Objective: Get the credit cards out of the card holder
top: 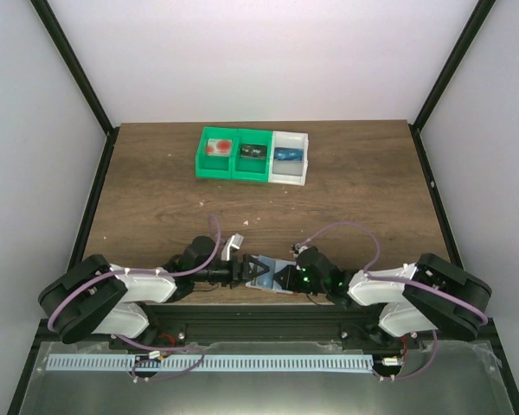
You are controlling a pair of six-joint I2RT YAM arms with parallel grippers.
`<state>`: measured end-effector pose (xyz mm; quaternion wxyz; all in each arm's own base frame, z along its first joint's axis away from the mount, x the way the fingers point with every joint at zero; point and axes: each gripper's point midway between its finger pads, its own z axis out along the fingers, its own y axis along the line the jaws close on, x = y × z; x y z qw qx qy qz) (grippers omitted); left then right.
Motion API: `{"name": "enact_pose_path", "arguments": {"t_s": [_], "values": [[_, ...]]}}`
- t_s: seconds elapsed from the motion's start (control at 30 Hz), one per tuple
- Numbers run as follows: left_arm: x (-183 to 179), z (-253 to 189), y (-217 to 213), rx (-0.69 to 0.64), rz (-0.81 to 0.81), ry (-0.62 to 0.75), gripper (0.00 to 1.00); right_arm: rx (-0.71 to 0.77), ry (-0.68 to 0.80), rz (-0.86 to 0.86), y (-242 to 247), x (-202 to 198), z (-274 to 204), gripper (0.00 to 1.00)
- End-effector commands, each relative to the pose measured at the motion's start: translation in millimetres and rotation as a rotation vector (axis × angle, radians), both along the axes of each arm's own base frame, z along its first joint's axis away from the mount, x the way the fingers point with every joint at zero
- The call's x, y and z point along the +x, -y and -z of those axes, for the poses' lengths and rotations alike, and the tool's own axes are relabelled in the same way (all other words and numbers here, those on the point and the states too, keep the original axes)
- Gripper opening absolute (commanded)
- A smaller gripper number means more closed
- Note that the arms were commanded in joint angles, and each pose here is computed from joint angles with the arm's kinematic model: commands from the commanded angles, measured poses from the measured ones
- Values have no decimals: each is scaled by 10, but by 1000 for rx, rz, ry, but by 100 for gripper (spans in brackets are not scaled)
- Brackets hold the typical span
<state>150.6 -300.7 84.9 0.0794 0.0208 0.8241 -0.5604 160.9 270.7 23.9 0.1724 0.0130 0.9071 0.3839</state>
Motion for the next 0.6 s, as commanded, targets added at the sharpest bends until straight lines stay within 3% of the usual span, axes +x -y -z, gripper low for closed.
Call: {"name": "enact_pose_path", "arguments": {"t_s": [0.0, 0.57], "values": [[6, -245, 106, -83, 14, 39, 92, 31, 22, 30, 72, -12, -13, 7], [-36, -433, 417, -167, 64, 57, 92, 38, 29, 41, 77, 5, -10, 7]]}}
